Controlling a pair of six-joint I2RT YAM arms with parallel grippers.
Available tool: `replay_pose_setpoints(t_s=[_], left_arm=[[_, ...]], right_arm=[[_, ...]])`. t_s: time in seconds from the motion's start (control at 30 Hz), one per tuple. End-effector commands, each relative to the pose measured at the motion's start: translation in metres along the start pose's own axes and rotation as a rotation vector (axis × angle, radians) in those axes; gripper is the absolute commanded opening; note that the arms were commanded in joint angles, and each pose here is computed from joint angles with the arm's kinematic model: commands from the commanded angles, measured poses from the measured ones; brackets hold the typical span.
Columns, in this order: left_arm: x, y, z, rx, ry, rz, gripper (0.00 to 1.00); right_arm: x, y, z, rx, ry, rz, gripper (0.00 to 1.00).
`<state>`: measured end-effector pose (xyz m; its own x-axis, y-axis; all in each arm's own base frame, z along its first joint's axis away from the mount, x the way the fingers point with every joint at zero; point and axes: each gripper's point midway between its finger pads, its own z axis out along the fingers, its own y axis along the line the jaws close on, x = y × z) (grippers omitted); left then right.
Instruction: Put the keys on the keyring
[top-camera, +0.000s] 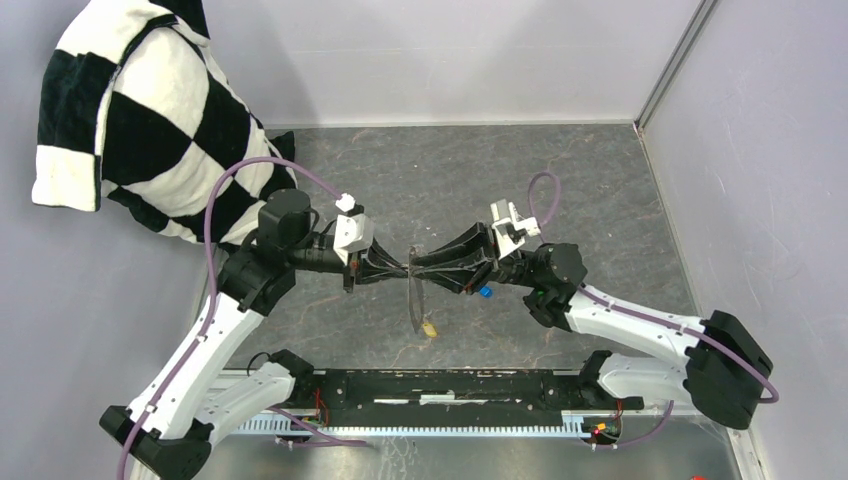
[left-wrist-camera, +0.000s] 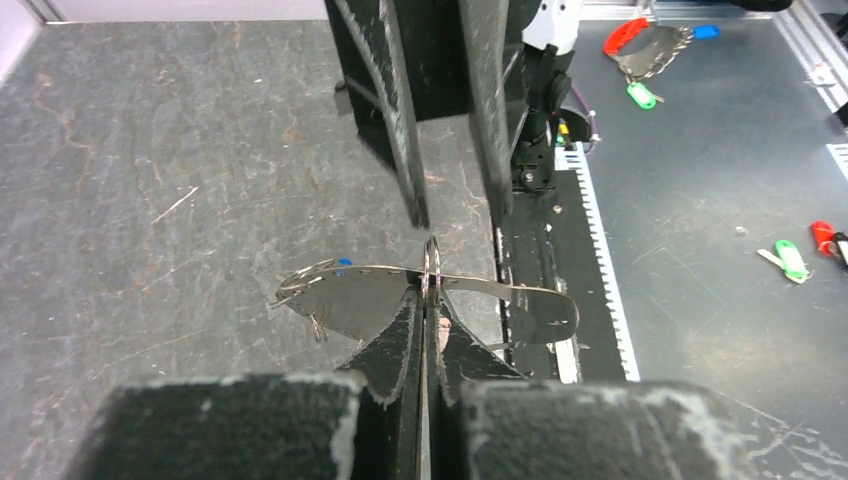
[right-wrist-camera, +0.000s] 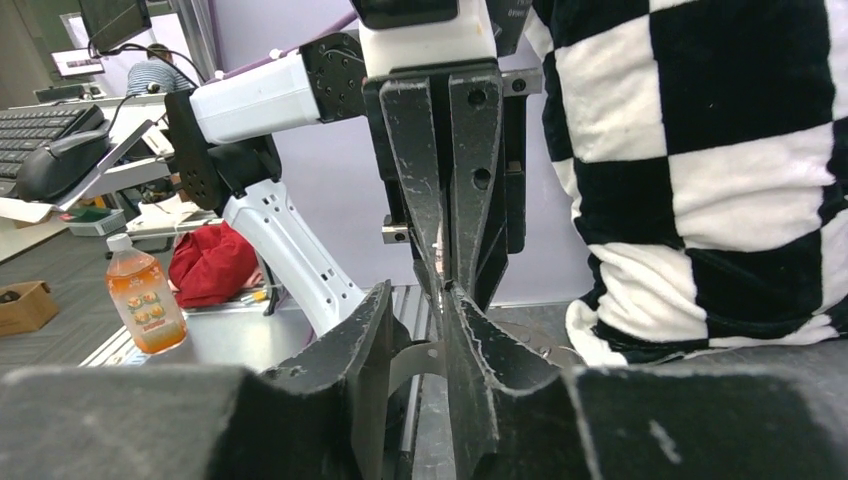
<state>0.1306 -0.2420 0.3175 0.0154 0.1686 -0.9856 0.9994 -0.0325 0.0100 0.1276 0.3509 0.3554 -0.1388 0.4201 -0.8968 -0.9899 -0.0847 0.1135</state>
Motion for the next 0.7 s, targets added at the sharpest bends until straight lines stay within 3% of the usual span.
replay_pose_setpoints(t_s=[0.0, 0.27, 0.4, 0.6, 0.67], left_arm=[[-0.006, 0.008, -0.007, -0.068, 0.009, 0.142, 0.02], [0.01, 0.02, -0.016, -0.155, 0.077, 0.295, 0.02], [0.022, 0.021, -0.022, -0.17, 0.126, 0.364, 0.02], [0.039, 0.022, -0.03, -0.182, 0.184, 0.553, 0.02], [0.042, 0.023, -0.031, -0.186, 0.195, 0.587, 0.02]], right_arm=[[-0.017, 0.004, -0.006, 0.02, -0.026, -0.081, 0.34], [-0.011, -0.02, -0.024, 0.153, 0.069, -0.111, 0.59], [0.017, -0.06, -0.059, 0.401, 0.243, -0.128, 0.71], [0.055, -0.093, -0.123, 0.725, 0.386, -0.088, 0.75], [0.076, -0.099, -0.146, 0.808, 0.447, -0.055, 0.81]])
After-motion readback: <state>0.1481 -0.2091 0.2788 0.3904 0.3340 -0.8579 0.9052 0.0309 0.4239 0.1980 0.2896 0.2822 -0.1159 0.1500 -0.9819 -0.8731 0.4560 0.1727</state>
